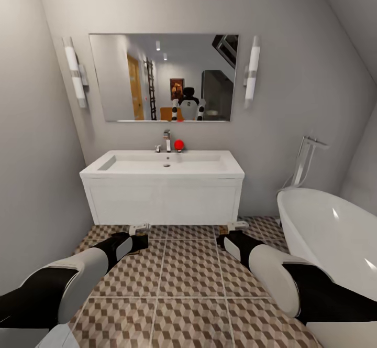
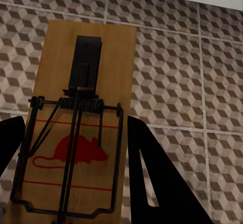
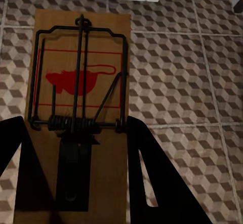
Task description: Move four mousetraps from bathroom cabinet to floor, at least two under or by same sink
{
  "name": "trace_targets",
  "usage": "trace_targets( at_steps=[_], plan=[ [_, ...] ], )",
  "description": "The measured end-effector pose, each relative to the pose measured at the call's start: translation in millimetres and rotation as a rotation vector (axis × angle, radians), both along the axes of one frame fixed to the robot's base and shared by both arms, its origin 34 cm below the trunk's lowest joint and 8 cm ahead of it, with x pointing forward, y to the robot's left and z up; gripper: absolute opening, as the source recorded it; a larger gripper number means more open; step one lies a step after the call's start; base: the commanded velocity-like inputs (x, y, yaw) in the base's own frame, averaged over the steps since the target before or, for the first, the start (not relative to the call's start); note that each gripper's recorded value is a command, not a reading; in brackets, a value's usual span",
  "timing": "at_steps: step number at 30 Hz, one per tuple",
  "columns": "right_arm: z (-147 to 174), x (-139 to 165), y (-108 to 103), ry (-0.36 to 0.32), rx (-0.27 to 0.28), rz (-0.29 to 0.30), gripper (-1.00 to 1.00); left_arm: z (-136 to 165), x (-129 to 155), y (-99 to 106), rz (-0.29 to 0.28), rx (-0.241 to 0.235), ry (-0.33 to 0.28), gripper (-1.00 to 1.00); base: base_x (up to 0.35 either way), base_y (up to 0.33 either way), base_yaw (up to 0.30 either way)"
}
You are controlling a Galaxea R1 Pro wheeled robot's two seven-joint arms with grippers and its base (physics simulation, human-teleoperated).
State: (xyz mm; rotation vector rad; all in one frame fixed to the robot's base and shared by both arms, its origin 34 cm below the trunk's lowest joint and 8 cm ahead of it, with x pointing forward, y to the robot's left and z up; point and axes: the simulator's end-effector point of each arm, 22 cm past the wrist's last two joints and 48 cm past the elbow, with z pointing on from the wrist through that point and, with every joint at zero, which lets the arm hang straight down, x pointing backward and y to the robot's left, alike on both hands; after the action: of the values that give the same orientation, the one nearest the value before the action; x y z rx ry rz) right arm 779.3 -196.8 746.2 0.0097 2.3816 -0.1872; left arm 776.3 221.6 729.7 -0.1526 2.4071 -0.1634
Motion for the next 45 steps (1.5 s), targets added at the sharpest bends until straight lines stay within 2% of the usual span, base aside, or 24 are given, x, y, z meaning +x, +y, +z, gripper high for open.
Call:
trace_targets(
  at_steps=[3, 9, 19, 23, 25, 29, 34, 45],
  plan=[
    [-4, 0, -1, -0.004, -0.010, -0.008, -1.00, -5, 0, 1, 0.000, 0.002, 0.000, -1.00, 0.000, 0.000, 0.000],
    [-3, 7, -10, -0.077, -0.039, -0.059, -1.00, -16, -1, 3, 0.002, 0.005, 0.000, -1.00, 0.000, 0.000, 0.000],
    [-26, 3, -11, -0.099, -0.039, -0.069, -1.00, -34, -2, 3, 0.005, 0.006, -0.004, -1.00, 0.000, 0.000, 0.000],
    [-38, 0, -12, -0.183, -0.023, -0.083, -1.00, -34, 5, 4, 0.013, 0.009, -0.051, -1.00, 0.000, 0.000, 0.000],
    [-43, -1, -14, -0.202, -0.020, -0.087, -1.00, -37, 5, 5, 0.016, 0.009, -0.061, -1.00, 0.000, 0.000, 0.000],
    [-62, -10, -15, -0.202, -0.020, -0.083, -1.00, -50, 1, 6, 0.009, 0.022, -0.065, -1.00, 0.000, 0.000, 0.000],
    [-85, -19, -6, -0.194, 0.004, -0.048, -1.00, -62, -1, 7, -0.006, 0.045, -0.071, -1.00, 0.000, 0.000, 0.000],
    [-109, -23, -2, -0.196, 0.011, -0.029, -1.00, -80, -1, 8, -0.010, 0.056, -0.093, -1.00, 0.000, 0.000, 0.000]
  ],
)
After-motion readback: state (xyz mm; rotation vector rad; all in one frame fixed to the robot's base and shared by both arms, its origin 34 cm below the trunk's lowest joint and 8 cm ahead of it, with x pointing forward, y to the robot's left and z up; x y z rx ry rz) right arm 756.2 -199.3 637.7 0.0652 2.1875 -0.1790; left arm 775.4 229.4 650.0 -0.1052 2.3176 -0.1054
